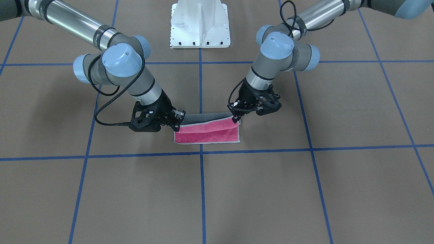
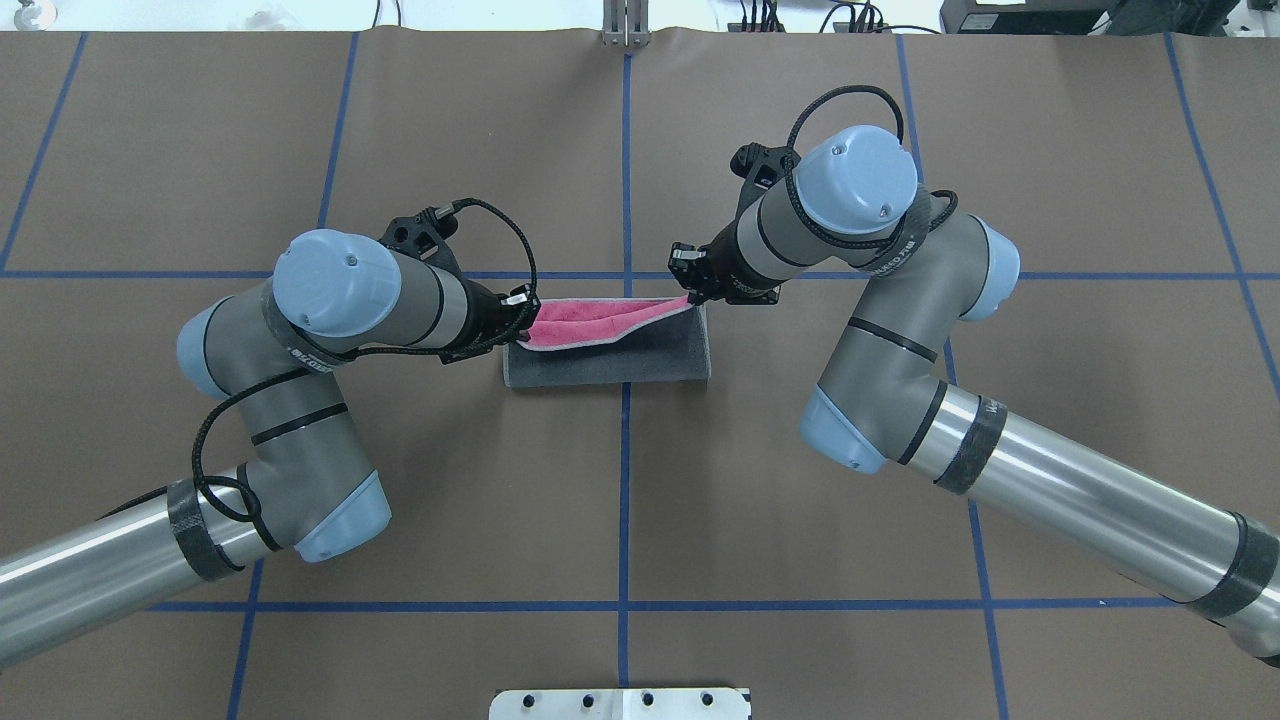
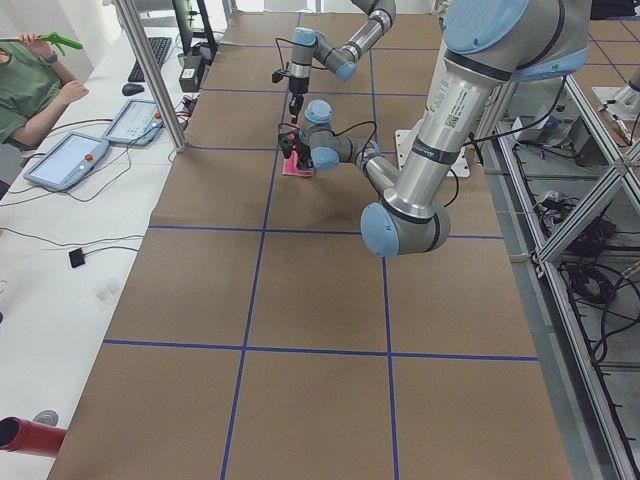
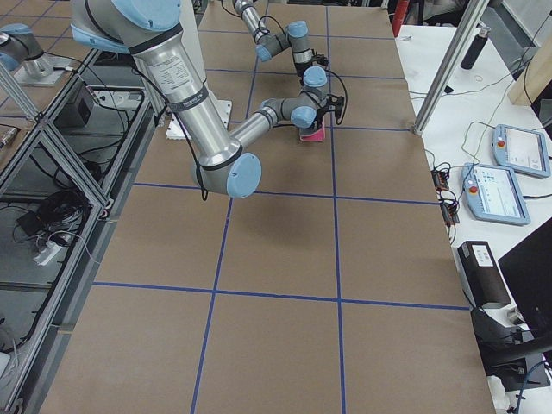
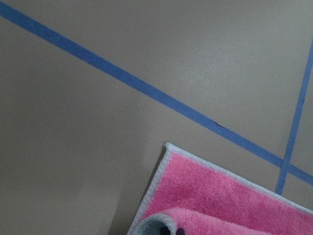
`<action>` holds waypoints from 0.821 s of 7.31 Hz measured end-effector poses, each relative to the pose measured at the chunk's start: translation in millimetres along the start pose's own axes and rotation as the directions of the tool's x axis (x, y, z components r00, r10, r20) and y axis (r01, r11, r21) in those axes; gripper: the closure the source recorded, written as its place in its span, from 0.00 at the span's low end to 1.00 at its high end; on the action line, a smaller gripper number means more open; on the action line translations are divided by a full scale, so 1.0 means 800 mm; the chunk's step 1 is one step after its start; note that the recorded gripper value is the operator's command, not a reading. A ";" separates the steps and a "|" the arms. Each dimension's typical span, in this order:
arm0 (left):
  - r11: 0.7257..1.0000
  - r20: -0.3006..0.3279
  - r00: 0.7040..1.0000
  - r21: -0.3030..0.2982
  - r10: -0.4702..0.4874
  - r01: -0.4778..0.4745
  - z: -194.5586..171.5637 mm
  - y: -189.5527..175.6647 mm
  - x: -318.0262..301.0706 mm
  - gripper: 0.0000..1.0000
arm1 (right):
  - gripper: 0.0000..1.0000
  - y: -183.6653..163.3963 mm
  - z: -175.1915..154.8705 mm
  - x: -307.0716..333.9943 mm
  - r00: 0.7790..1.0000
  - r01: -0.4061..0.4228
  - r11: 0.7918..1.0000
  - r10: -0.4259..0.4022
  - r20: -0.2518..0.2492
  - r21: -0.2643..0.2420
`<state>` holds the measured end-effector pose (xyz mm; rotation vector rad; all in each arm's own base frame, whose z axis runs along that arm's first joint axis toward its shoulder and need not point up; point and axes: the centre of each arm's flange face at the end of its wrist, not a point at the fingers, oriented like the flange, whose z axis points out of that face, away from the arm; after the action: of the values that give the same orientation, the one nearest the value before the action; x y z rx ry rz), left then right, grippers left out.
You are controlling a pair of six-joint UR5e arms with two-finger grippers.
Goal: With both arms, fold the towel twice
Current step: 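Lay the folded edge onto the far edge and open both grippers, then raise both grippers and move the right gripper to the folded towel's end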
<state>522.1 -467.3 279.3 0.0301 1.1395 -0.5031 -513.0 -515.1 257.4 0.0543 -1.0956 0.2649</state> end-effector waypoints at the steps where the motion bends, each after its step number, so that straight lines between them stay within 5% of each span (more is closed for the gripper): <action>1: 1.000 -0.005 1.000 0.001 -0.001 0.001 -0.002 -0.001 0.004 0.24 | 0.09 0.000 -0.001 -0.003 1.000 0.001 1.000 -0.001 0.003 -0.001; 2: 1.000 -0.008 1.000 0.004 -0.001 0.001 -0.004 -0.003 0.006 0.01 | 0.01 0.000 -0.001 -0.004 1.000 0.002 1.000 -0.002 0.005 0.000; 6: 1.000 -0.006 1.000 0.025 -0.007 0.007 -0.008 -0.025 0.006 0.01 | 0.01 -0.029 -0.022 0.001 1.000 -0.013 1.000 0.013 0.014 0.007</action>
<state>509.9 -485.1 277.0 0.0494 1.1396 -0.5242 -492.0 -534.3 252.3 0.0555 -1.1091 0.2811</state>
